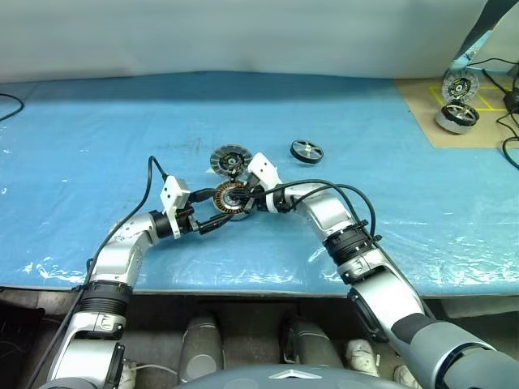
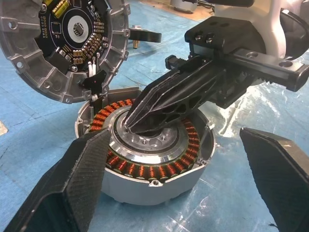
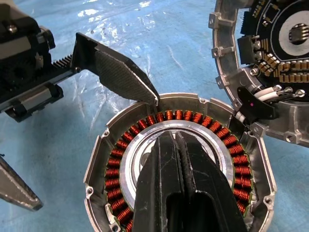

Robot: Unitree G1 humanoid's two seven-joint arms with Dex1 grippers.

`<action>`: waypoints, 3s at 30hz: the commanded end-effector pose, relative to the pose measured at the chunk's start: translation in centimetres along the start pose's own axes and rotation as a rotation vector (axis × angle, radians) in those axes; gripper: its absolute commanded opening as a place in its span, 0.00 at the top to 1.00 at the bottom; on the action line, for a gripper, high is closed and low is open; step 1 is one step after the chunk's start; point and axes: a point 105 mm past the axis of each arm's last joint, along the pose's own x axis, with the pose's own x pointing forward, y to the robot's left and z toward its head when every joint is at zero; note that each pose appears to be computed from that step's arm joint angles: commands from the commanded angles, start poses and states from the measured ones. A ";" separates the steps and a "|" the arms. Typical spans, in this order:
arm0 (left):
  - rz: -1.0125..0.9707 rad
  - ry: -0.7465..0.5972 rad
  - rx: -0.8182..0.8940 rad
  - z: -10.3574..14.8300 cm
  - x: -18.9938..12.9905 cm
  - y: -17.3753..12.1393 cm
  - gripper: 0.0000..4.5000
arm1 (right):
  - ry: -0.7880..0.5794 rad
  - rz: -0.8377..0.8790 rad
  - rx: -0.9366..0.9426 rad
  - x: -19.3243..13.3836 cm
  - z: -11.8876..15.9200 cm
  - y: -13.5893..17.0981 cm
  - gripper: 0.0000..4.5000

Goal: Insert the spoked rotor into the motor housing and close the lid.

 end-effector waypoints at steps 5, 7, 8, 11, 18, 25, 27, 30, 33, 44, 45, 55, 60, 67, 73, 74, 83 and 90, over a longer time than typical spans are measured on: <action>-0.027 -0.035 0.041 1.4 0.3 -0.5 0.00 | -0.054 -0.070 -0.082 -4.1 2.4 -2.3 0.99; -0.026 -0.038 0.039 1.4 0.3 -0.5 0.00 | -0.062 -0.150 -0.065 -6.2 2.8 -4.4 0.99; -0.025 -0.038 0.038 1.3 0.3 -0.4 0.00 | -0.057 -0.198 -0.061 -7.3 2.8 -5.6 0.99; -0.023 -0.036 0.033 1.0 0.3 -0.5 0.00 | -0.041 -0.346 -0.066 -9.9 2.8 -8.7 0.99; -0.022 -0.037 0.021 0.5 0.5 -0.6 0.00 | -0.045 -0.777 -0.005 -13.6 3.7 -15.7 0.99; -0.024 -0.040 0.019 0.3 0.7 -0.6 0.00 | 0.032 -0.811 0.054 -12.0 2.0 -16.6 0.56; -0.020 -0.040 0.019 0.2 0.7 -0.6 0.00 | 0.029 -0.809 0.072 -11.7 1.9 -16.6 0.41; -0.013 -0.037 0.019 0.1 0.4 -0.6 0.00 | 0.024 -0.810 0.056 -11.8 2.4 -16.7 0.41; -0.002 -0.031 0.015 -0.2 0.2 -0.5 0.00 | -0.013 -0.754 0.032 -11.6 3.5 -16.4 0.41; -0.009 -0.018 0.014 -0.5 0.6 -0.8 0.00 | 0.096 -0.673 -0.066 -10.5 1.7 -15.6 0.41; -0.009 -0.017 0.015 -0.6 0.6 -0.8 0.00 | 0.109 -0.686 -0.072 -10.7 1.5 -15.7 0.41; 0.001 0.001 0.019 -0.8 0.6 -0.8 0.00 | 0.130 -0.723 -0.160 -11.4 2.4 -16.3 0.41; -0.001 0.009 0.016 -1.0 0.7 -1.0 0.00 | 0.129 -0.702 -0.170 -11.0 2.5 -16.1 0.41; -0.008 0.013 0.020 -1.0 0.8 -1.0 0.00 | 0.155 -0.712 -0.195 -11.5 2.3 -16.3 0.41; -0.006 0.015 0.020 -1.2 0.7 -1.0 0.00 | 0.252 -0.649 -0.356 -11.4 2.4 -16.0 0.41; -0.005 0.015 0.020 -1.2 0.8 -1.0 0.00 | 0.272 -0.645 -0.370 -11.3 2.2 -16.0 0.41; 0.000 0.011 0.022 -1.2 0.9 -0.9 0.00 | 0.323 -0.629 -0.354 -10.3 1.0 -15.6 0.41; 0.008 0.013 0.022 -1.2 0.6 -1.0 0.00 | 0.390 -0.612 -0.329 -10.1 -0.9 -15.2 0.41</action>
